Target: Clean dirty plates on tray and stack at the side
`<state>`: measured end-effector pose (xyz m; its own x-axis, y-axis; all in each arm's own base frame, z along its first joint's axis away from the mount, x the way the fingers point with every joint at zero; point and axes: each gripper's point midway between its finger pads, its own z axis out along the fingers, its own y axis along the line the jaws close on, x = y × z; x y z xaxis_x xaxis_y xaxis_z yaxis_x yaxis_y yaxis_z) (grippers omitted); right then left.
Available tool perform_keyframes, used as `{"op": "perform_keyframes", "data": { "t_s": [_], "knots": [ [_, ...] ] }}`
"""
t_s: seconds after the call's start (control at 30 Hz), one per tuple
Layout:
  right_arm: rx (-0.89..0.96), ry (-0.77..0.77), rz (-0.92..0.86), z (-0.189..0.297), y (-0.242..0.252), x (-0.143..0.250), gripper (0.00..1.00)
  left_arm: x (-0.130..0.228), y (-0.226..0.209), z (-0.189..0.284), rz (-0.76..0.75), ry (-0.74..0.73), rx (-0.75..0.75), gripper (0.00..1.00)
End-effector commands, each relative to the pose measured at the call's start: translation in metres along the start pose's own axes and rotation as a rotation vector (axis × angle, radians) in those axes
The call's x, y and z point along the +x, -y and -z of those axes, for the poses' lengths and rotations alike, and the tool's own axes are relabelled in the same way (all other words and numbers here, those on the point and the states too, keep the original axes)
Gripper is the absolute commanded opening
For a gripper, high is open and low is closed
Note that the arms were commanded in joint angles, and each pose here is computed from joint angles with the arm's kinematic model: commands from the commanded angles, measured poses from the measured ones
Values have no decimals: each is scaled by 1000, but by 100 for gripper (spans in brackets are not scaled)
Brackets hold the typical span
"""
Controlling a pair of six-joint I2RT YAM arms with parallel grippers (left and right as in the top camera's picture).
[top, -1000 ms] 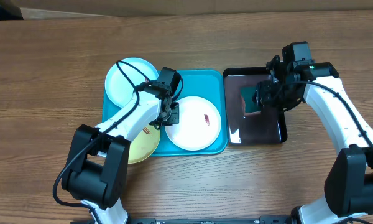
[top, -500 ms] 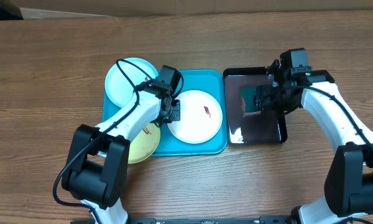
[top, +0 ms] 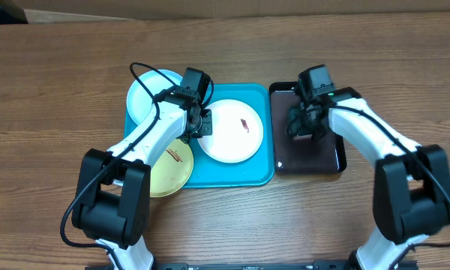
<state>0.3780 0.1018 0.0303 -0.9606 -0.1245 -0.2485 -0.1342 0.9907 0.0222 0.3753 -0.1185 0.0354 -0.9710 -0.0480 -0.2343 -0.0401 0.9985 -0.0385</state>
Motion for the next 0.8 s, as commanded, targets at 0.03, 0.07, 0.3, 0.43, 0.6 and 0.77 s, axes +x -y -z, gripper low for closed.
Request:
{"op": "perform_keyframes", "data": {
  "t_s": [0.03, 0.07, 0.3, 0.43, 0.6, 0.77],
  "knots": [
    [53, -3, -21, -10, 9, 0, 59, -1, 8, -1, -24, -5, 22, 5],
    [59, -1, -20, -10, 10, 0, 59, 0, 10, -1, -24, -9, 30, 6],
    [56, 6, -21, -10, 9, -2, 59, 9, 16, -4, -42, -31, 40, 6],
    [54, 27, -22, -10, 9, -7, 61, 17, 17, -8, -53, -49, 35, 7],
    [51, 44, -23, -11, 8, -11, 60, 18, 17, -8, -55, -48, 34, 9],
    [53, 22, -22, -19, 9, -7, 56, 18, 18, -8, -55, -48, 36, 9]
  ]
}}
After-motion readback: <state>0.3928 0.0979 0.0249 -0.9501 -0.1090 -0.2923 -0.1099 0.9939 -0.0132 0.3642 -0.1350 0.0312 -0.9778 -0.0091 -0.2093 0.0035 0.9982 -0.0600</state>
